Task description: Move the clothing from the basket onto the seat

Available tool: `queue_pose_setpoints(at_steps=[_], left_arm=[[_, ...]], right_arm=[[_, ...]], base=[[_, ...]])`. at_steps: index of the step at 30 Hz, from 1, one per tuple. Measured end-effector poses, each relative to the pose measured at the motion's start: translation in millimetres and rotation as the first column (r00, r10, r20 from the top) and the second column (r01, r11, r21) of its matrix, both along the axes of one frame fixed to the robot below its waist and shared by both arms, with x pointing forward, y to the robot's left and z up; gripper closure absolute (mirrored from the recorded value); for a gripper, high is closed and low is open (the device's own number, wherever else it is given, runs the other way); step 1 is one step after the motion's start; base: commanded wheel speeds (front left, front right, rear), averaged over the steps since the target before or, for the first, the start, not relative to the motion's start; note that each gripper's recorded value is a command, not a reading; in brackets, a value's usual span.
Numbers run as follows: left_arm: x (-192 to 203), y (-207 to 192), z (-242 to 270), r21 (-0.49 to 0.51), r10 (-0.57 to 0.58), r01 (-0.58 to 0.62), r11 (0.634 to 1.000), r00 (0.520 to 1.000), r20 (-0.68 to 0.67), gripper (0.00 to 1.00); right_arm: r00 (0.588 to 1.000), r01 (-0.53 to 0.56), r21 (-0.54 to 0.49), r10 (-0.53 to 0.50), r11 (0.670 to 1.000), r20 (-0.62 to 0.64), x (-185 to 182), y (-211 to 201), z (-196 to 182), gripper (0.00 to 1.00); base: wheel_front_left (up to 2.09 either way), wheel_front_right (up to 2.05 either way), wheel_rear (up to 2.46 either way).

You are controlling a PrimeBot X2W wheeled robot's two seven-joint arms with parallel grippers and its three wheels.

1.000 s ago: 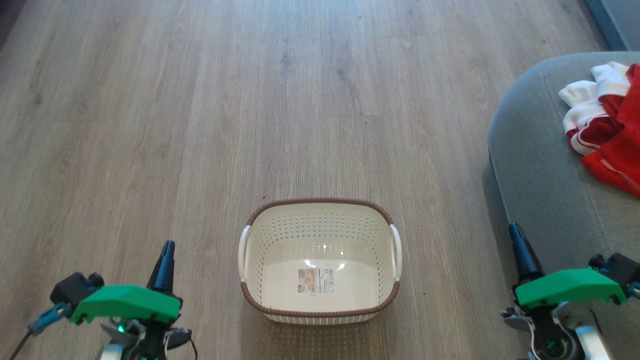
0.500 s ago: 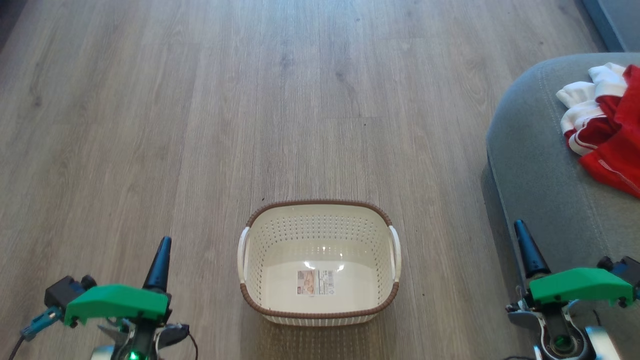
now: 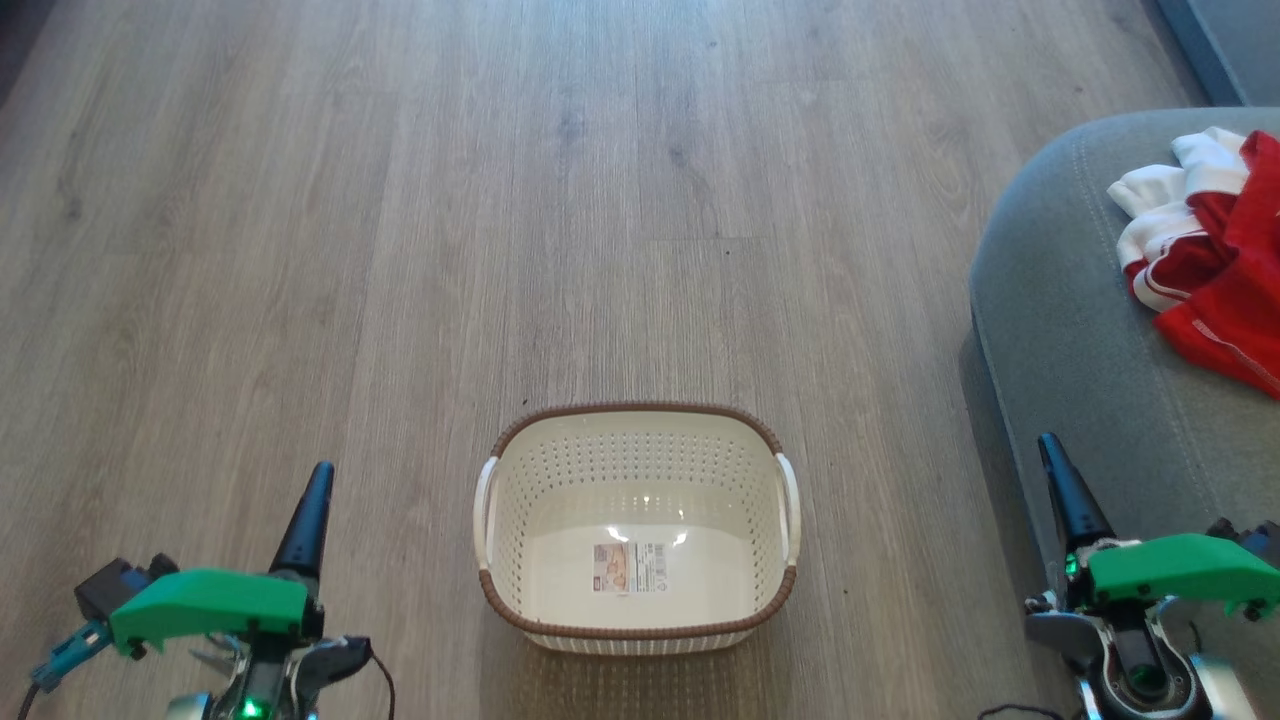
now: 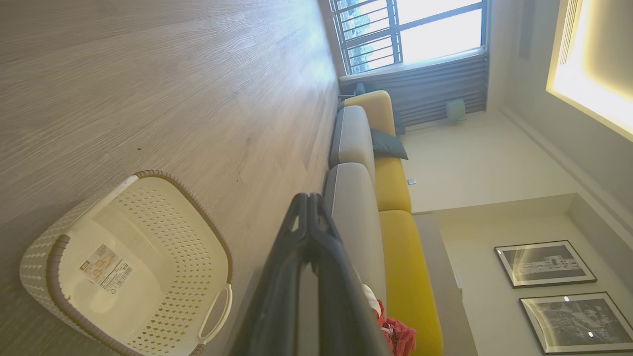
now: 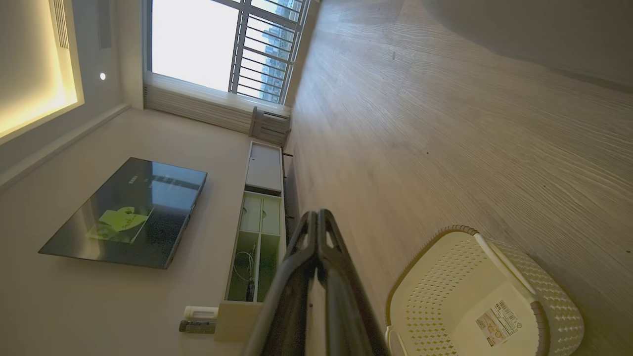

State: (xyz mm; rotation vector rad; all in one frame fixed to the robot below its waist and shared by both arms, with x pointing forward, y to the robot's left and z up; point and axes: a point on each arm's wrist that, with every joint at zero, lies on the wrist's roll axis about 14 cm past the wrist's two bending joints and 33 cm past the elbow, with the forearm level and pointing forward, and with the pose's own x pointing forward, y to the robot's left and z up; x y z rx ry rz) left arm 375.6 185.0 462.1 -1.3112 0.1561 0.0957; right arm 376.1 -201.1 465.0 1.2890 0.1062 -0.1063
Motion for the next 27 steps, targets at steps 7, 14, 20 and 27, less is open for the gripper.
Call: queue_pose_setpoints(at_steps=[7, 14, 20, 27], left_arm=[[1.0, -0.4, 5.0, -0.075, 0.005, -0.003, 0.997, 1.0, 0.021, 1.0], [2.1, 2.7, 11.4, -0.158, 0.023, -0.015, 0.987, 0.999, 0.046, 1.0], [2.9, 1.7, 16.8, -0.221, 0.024, -0.009, 0.975, 0.997, 0.067, 1.0], [3.2, 3.0, 19.2, -0.255, 0.035, -0.014, 0.967, 0.997, 0.076, 1.0]], right_arm=[[1.0, 0.012, 0.08, -0.013, 0.997, 0.016, 0.2, -1.7, 4.4, 1.0], [0.999, 0.026, 0.172, -0.033, 0.985, 0.035, 0.2, -4.7, 9.4, 1.0], [0.998, 0.027, 0.239, -0.04, 0.971, 0.05, 0.2, -5.8, 13.3, 1.0], [0.997, 0.027, 0.276, -0.044, 0.961, 0.058, 0.3, -5.8, 15.4, 1.0]], base=[[0.0, 0.0, 0.0], [0.0, 0.0, 0.0], [0.0, 0.0, 0.0], [0.0, 0.0, 0.0]])
